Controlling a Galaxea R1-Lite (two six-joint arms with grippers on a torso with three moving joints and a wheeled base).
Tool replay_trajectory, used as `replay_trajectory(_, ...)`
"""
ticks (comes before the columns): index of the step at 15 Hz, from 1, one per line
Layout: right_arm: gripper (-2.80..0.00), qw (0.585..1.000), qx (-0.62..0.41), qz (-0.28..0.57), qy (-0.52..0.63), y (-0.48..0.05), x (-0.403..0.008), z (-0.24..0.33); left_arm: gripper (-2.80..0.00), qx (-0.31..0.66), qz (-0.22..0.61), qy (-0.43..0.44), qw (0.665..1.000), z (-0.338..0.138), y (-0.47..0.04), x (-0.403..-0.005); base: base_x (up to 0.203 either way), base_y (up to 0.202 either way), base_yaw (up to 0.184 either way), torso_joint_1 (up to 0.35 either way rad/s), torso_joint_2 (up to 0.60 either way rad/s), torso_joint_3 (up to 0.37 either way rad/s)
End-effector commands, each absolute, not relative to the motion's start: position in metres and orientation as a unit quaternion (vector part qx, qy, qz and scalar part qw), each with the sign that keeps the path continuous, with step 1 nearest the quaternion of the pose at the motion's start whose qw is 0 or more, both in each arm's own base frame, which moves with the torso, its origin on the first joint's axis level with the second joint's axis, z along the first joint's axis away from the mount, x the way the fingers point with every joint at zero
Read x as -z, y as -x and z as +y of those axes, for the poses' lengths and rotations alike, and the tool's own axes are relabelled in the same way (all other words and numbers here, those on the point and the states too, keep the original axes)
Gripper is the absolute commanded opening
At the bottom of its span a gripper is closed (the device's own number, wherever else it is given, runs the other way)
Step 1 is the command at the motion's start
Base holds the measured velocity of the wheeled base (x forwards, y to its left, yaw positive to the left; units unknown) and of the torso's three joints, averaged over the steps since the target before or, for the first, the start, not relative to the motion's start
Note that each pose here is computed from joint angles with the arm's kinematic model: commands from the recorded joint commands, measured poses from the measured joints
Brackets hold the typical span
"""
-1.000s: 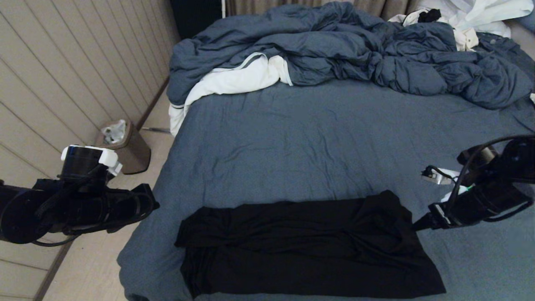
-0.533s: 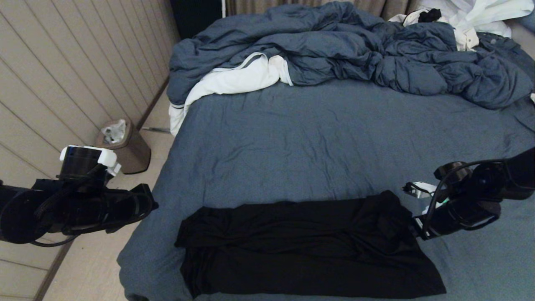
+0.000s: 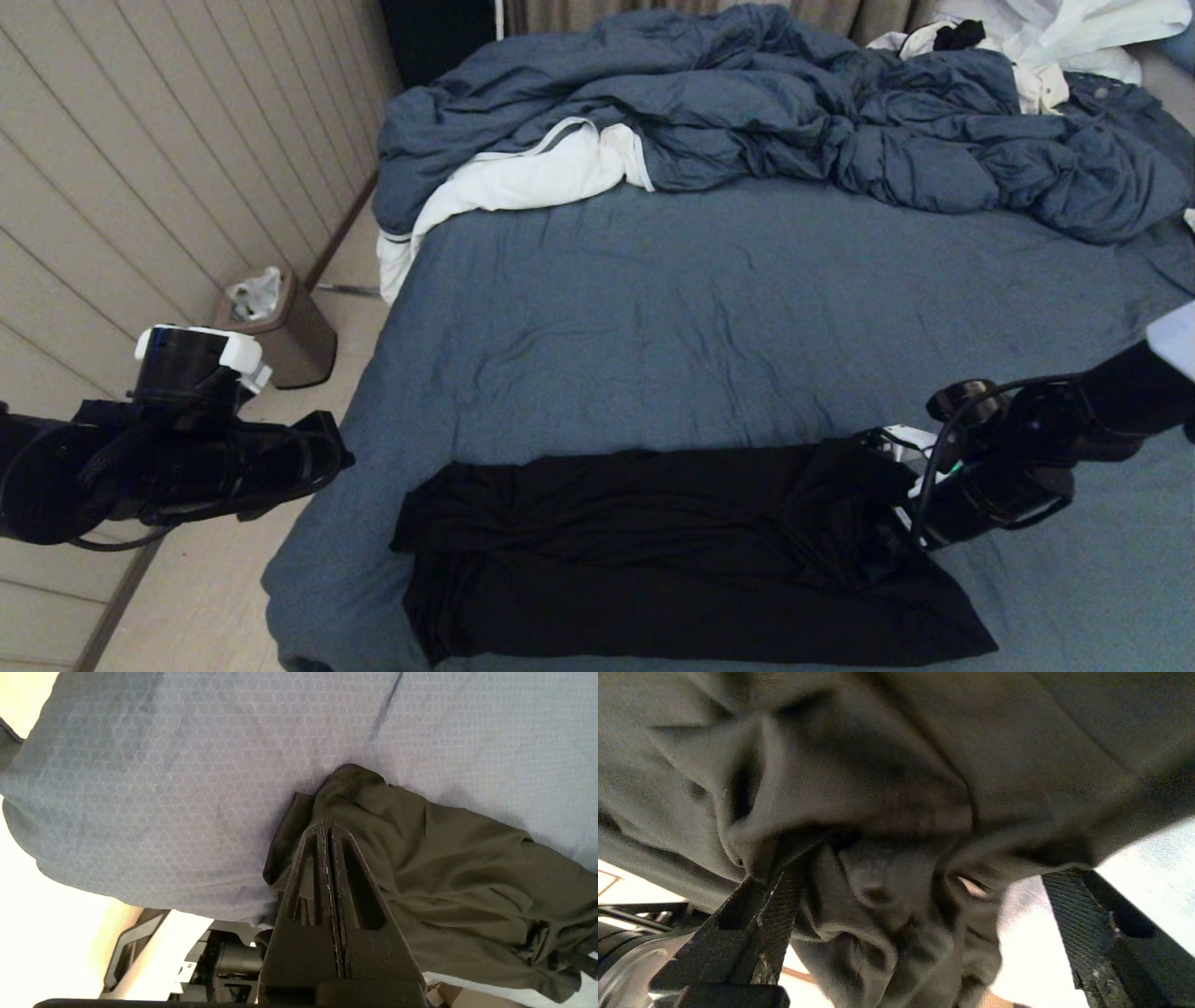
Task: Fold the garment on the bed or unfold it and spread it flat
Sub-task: Fold the black T-shirt
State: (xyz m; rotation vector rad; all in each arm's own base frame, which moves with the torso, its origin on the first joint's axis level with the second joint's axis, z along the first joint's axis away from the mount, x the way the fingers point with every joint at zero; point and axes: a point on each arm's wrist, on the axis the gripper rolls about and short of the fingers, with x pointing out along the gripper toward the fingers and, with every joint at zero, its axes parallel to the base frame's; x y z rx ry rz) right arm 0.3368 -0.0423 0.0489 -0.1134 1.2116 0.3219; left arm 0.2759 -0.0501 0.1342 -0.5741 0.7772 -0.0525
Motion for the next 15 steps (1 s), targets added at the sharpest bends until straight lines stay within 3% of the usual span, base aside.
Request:
replay_trajectory(1, 0.00, 0.807, -0.166, 0.563, 0.063, -0.335, -0.037, -0.030, -2.80, 0.026, 0.373, 0.278, 0.885, -0.050, -0.276, -0.135, 0.000, 0.000, 0.000, 0.000, 0.00, 0.000)
replay_trajectory(6, 0.00, 0.823, -0.155, 0.543, 0.055, -0.345, -0.034, -0.028, -2.80, 0.027, 0.371, 0.279, 0.886, -0.051, -0.275, -0.136, 0.000, 0.000, 0.000, 0.000, 0.00, 0.000)
replay_trajectory(7, -2.80, 0.824, -0.153, 0.542, 0.055, -0.345, -0.034, -0.029, -2.80, 0.027, 0.371, 0.278, 0.886, -0.051, -0.275, -0.136, 0.000, 0.000, 0.000, 0.000, 0.00, 0.000)
replay_trajectory(15, -2.80, 0.825, -0.158, 0.539, 0.059, -0.344, -0.032, -0.028, -2.80, 0.028, 0.367, 0.279, 0.887, -0.051, -0.275, -0.136, 0.000, 0.000, 0.000, 0.000, 0.00, 0.000)
